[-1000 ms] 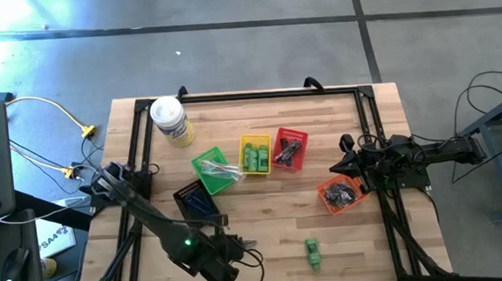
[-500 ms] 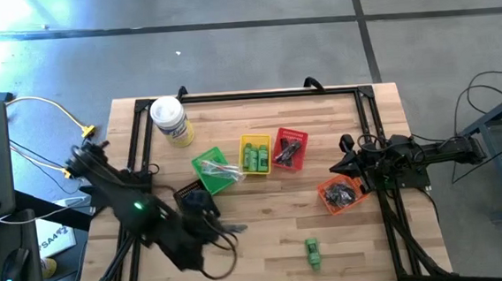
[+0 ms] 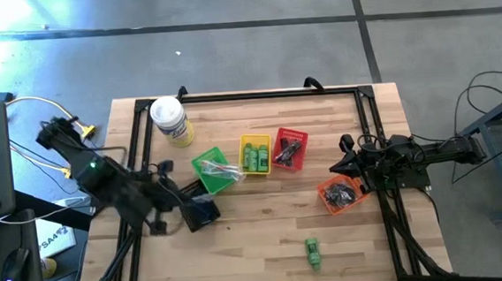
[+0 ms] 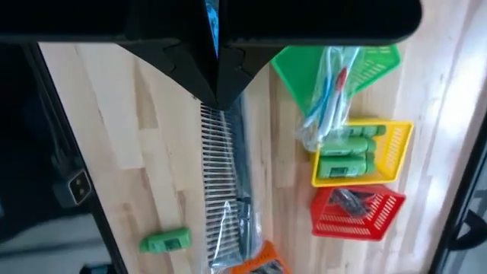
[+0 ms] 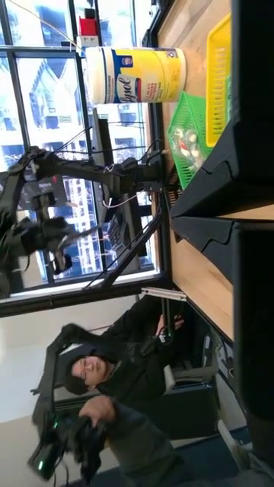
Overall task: Pick & Place Travel size toiletries
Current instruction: Put the black comb into the red bin
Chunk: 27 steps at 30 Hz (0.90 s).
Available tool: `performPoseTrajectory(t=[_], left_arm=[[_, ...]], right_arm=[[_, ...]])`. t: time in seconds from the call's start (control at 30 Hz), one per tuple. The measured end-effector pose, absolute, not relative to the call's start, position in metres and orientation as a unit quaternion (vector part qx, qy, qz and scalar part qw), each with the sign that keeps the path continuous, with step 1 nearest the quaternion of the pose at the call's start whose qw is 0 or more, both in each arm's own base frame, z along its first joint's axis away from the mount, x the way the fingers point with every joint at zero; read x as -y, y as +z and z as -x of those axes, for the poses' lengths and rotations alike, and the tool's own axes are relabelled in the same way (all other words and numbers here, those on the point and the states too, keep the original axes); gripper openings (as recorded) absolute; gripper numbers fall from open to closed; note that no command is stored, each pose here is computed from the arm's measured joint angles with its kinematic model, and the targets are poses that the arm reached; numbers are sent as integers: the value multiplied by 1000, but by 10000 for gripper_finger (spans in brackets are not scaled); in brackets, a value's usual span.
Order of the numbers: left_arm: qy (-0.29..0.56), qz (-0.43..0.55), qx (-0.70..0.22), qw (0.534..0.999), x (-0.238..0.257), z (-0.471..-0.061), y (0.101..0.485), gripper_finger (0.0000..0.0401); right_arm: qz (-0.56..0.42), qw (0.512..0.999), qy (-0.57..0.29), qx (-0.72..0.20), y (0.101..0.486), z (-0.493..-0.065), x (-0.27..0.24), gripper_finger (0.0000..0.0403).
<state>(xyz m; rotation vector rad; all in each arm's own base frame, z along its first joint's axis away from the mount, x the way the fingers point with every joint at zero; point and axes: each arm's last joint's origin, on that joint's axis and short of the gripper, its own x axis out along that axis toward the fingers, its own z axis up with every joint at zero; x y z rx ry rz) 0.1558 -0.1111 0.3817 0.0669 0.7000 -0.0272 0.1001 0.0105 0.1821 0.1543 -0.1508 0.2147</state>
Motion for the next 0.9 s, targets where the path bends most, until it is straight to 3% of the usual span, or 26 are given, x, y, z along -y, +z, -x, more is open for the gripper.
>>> performPoseTrajectory(t=[0.17, 0.37, 0.6, 0.9], left_arm=[[-15, 9, -301, 954, 78, -132, 348, 0], [-78, 24, -255, 963, 57, -113, 304, 0], [-140, 21, -233, 962, 46, -108, 273, 0], [-148, 6, -224, 963, 36, -112, 242, 0]], right_arm=[[-77, 989, 104, 77, 182, -100, -10, 2], [-76, 990, 84, 79, 183, -100, -9, 2], [-67, 993, 51, 82, 183, -101, -7, 2], [-65, 992, 51, 91, 184, -100, -7, 2]])
